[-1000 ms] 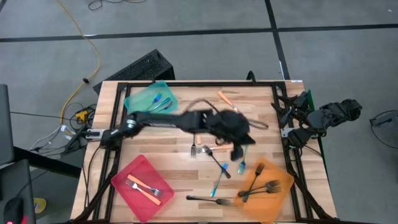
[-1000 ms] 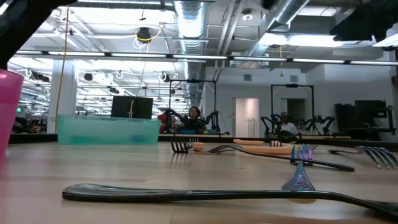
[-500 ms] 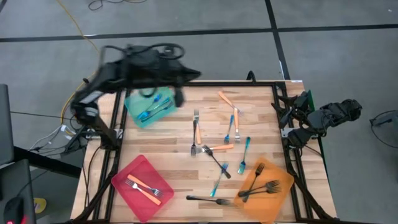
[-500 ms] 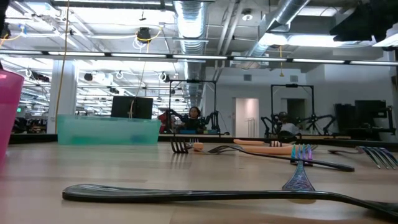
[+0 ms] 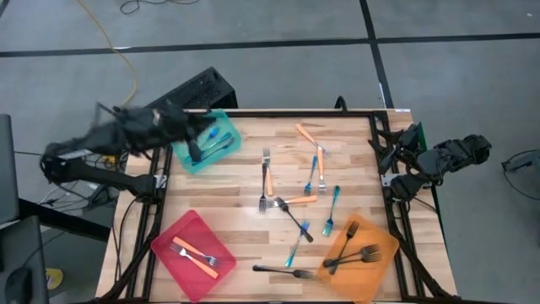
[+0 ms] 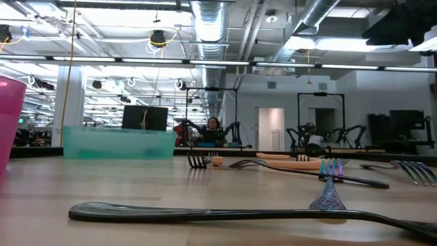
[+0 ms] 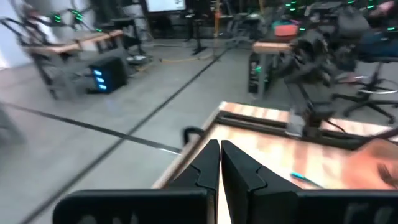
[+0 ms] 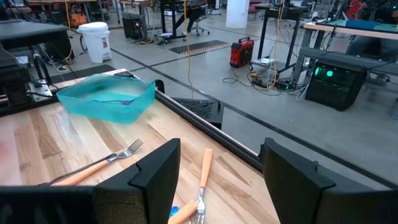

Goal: Sort silverware by color (type)
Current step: Put the orange fork into the red bin

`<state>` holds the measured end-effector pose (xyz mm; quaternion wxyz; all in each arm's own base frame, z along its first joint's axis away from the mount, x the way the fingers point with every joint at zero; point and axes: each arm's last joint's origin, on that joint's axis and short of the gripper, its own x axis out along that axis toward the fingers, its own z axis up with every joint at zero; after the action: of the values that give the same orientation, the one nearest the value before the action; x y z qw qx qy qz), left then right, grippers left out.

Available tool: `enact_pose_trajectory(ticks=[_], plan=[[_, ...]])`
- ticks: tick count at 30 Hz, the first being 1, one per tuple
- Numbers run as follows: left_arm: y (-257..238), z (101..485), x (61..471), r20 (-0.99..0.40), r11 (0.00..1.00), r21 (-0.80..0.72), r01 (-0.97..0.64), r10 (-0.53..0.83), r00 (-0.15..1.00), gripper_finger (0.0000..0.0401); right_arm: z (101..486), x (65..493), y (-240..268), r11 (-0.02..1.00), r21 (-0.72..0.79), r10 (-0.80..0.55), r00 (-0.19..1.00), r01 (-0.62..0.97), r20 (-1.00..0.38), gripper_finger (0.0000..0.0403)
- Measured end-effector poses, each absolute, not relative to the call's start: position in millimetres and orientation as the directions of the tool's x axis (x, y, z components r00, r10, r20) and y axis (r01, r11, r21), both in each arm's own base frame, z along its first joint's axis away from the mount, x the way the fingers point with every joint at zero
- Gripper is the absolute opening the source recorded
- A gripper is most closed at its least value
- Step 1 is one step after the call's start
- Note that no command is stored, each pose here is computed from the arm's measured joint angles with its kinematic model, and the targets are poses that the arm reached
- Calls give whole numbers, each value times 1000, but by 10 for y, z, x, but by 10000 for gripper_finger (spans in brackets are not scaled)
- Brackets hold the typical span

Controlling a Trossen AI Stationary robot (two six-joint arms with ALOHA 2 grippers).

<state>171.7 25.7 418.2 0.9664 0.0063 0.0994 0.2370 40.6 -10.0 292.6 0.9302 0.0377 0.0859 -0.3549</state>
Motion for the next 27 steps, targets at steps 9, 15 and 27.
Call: enact_pose_trajectory(ticks=[9,15,27], plan=[[260,2634,2188,-208,925,-107,-366,339,918,0,2926,407,-100,745,9,-654,733,667,-187,242],[295,2117,2531,-311,907,-110,-406,357,881,3,2926,407,-100,745,9,-654,733,667,-187,242],[264,1912,3506,-452,972,123,-201,235,860,119,2927,406,-101,745,9,-655,733,667,-186,242]])
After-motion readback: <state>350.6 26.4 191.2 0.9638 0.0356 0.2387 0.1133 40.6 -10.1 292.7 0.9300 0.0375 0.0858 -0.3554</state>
